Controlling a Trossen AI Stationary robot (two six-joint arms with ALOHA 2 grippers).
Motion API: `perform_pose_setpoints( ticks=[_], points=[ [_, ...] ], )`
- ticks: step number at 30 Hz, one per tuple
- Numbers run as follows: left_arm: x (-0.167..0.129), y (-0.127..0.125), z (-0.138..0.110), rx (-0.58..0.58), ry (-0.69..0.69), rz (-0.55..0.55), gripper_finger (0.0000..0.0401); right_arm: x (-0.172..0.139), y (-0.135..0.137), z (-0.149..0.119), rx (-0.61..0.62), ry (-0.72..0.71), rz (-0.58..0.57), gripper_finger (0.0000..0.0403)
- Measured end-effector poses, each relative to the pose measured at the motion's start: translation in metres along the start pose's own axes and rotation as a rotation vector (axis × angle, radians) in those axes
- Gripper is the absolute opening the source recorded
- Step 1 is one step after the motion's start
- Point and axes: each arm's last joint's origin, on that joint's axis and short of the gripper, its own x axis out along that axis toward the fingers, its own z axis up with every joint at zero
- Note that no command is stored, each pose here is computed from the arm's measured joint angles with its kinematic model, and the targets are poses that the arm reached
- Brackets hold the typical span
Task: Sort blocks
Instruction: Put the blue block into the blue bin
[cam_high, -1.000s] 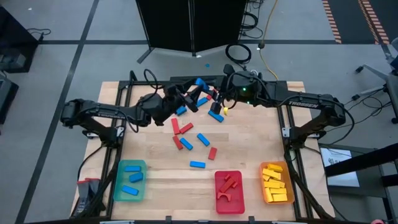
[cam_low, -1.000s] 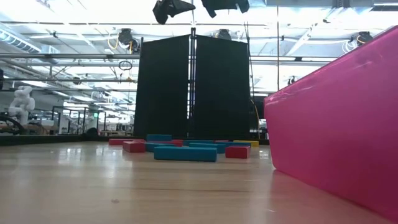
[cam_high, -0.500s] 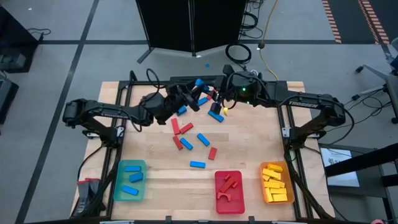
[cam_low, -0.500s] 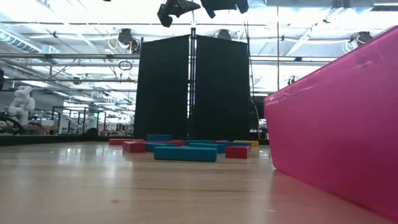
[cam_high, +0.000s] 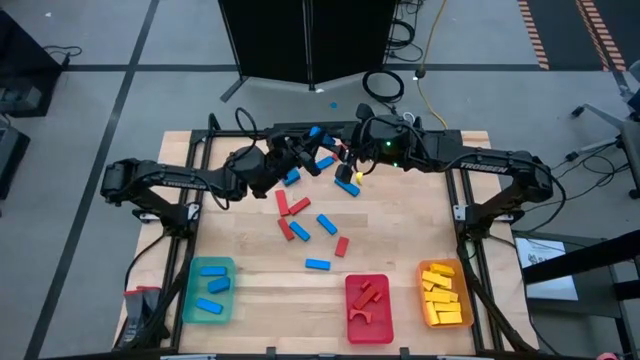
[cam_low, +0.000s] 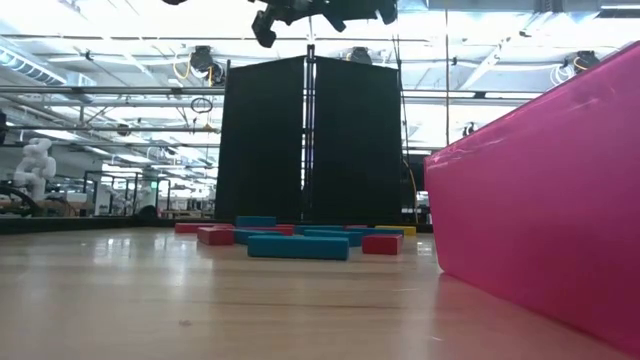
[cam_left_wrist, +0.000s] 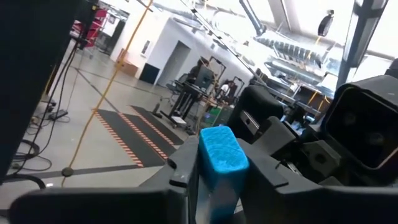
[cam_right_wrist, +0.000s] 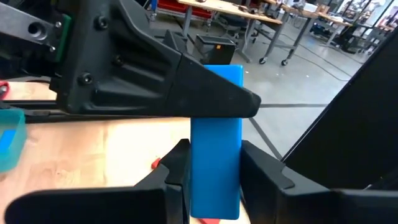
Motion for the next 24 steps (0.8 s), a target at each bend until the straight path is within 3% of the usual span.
perform_pose_setpoints(
  ticks=[9, 11, 18, 21, 24],
  points=[
    [0.0, 0.0, 0.0, -0.006, -0.009, 0.017, 0.0078, 0.0, 0.0, 0.0, -0.016, -0.003, -0.001, 0.0086],
    [0.0, 0.0, 0.001, -0.009, -0.012, 0.013, 0.0075, 0.0, 0.0, 0.0, -0.042, -0.004, -0.003, 0.0122],
    [-0.003, -0.001, 0.003, 0.043, 0.005, -0.006, 0.0068, -0.002, -0.003, -0.006, -0.064, 0.128, -0.111, 0.0313],
    [-0.012, -0.001, 0.01, 0.101, 0.074, 0.012, 0.0068, -0.01, -0.005, -0.008, -0.07, 0.241, -0.1, 0.0351],
    [-0.03, 0.002, 0.015, 0.178, 0.231, 0.05, 0.0068, -0.018, -0.005, -0.011, -0.103, 0.35, -0.068, 0.0359]
  ],
)
